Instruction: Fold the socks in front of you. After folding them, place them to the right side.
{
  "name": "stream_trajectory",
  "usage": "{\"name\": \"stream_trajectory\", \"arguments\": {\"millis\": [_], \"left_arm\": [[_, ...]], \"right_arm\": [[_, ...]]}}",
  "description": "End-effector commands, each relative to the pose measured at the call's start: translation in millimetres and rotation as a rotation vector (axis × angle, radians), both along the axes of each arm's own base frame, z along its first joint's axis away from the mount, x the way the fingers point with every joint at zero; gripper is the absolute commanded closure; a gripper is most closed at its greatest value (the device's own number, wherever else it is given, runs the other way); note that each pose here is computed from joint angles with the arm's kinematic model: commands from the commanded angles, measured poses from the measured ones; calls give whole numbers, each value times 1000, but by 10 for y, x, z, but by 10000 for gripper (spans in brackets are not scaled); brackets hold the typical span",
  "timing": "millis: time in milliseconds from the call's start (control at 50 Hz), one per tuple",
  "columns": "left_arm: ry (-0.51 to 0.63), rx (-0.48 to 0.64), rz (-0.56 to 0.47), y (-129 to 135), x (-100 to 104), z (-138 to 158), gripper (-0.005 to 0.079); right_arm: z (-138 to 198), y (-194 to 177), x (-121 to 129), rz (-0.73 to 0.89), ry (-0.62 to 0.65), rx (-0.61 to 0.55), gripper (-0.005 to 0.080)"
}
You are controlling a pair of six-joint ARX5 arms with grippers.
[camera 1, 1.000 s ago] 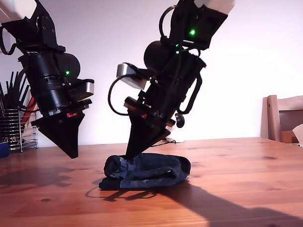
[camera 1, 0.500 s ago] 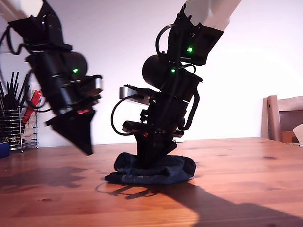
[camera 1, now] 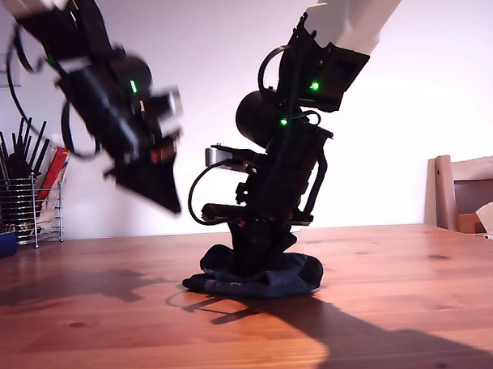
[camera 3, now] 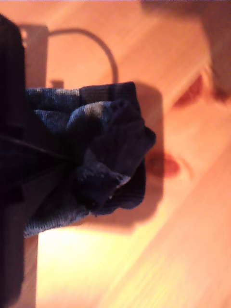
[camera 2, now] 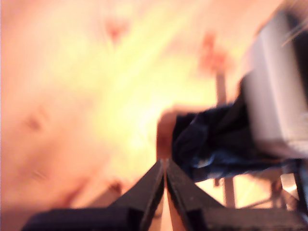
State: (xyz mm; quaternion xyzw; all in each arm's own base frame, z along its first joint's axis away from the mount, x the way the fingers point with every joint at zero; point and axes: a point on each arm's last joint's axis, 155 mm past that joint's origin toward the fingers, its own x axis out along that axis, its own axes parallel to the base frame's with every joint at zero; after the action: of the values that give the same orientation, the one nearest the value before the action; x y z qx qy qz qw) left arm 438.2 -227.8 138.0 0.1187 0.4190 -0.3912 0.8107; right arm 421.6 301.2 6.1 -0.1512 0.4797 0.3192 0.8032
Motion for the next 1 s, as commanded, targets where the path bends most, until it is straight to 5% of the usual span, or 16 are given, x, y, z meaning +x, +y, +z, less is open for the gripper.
{"name": "stream_trajectory", "arguments": {"millis": [0, 320, 980], "left_arm": [[11, 2, -6, 24, -55, -113, 762], [-50, -24, 8, 102, -197, -126, 762], [-182, -105, 28, 157, -600, 100, 762]], "right_arm": [[-113, -191, -42, -51, 29, -28, 764], [-193, -875, -25, -255, 4, -117, 763], [-37, -2184, -480, -565, -64, -175, 763]]}}
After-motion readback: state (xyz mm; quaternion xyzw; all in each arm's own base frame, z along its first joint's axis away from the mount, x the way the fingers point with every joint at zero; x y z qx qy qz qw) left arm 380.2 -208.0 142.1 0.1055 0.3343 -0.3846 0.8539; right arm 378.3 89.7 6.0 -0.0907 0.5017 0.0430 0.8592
